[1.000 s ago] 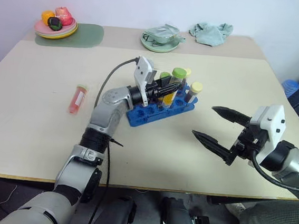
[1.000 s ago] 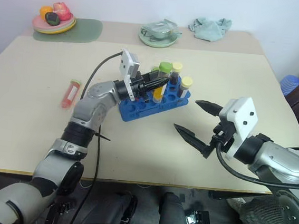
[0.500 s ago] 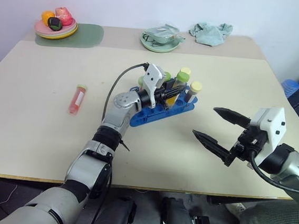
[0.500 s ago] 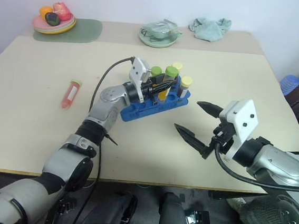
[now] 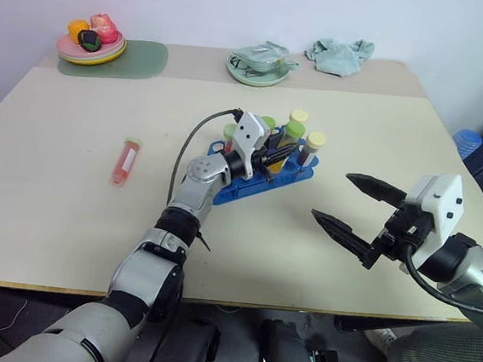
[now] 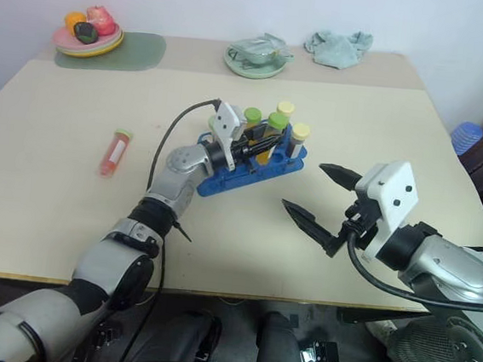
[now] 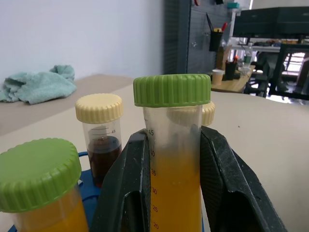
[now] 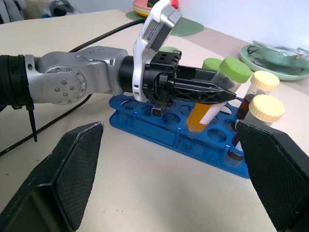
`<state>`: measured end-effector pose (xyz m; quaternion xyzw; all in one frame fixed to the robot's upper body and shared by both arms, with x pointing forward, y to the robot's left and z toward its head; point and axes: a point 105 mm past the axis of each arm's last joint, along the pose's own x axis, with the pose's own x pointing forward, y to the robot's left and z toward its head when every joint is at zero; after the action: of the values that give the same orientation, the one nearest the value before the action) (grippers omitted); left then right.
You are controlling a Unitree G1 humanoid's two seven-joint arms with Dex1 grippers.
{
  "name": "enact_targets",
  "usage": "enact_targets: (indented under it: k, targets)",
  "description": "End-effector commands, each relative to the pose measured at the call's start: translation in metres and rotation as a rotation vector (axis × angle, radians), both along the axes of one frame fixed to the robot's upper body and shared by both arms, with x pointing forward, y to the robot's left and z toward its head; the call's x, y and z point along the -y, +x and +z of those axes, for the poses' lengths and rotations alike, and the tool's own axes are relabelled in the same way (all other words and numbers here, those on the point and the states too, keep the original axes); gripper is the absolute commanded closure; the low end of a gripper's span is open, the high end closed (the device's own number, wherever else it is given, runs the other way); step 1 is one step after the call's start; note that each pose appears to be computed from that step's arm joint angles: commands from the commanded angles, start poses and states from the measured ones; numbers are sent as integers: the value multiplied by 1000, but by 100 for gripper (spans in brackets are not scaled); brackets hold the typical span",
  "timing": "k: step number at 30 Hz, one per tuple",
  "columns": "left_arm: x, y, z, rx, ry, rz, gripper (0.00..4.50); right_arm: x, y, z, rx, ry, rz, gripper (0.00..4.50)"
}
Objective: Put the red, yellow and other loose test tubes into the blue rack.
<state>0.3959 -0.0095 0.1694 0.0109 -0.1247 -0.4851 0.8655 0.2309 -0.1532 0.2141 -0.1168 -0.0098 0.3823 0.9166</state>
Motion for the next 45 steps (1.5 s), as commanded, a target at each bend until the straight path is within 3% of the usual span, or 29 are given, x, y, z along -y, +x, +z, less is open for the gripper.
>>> enact_targets:
  k: [1,4,10,14,17,18,20,23,27,33,39,45]
  targets:
    - [-3,-4,0,-2,-29,-20,267,-2,-4,11,53,-1,16,0]
    - [-6,-9,11,44,-57,-16,132,-1,-3,11,49,-3,21,0]
    - [-14,-42,59,155,-134,-160,132,-1,0,10,36,-3,41,0]
    - [-28,-52,112,218,-216,-149,132,-3,5,9,32,-1,65,0]
    - [-53,-33,157,153,-376,-20,132,-4,8,10,30,0,85,0]
    - [-74,-11,168,100,-397,137,132,-6,10,10,30,0,99,0]
    - [-101,12,177,36,-414,322,132,-8,12,9,30,-1,115,0]
    - [-151,50,131,-271,-96,733,132,-12,15,9,33,-3,149,0]
    - [-201,45,94,-619,34,891,132,-18,16,12,41,-27,210,0]
    - [-242,29,46,-937,230,985,132,-38,26,17,69,-45,319,0]
    - [-249,20,26,-1097,292,1003,132,-52,34,21,94,-51,375,0]
    - [-267,18,30,-1092,321,1082,132,-54,34,22,98,-45,380,0]
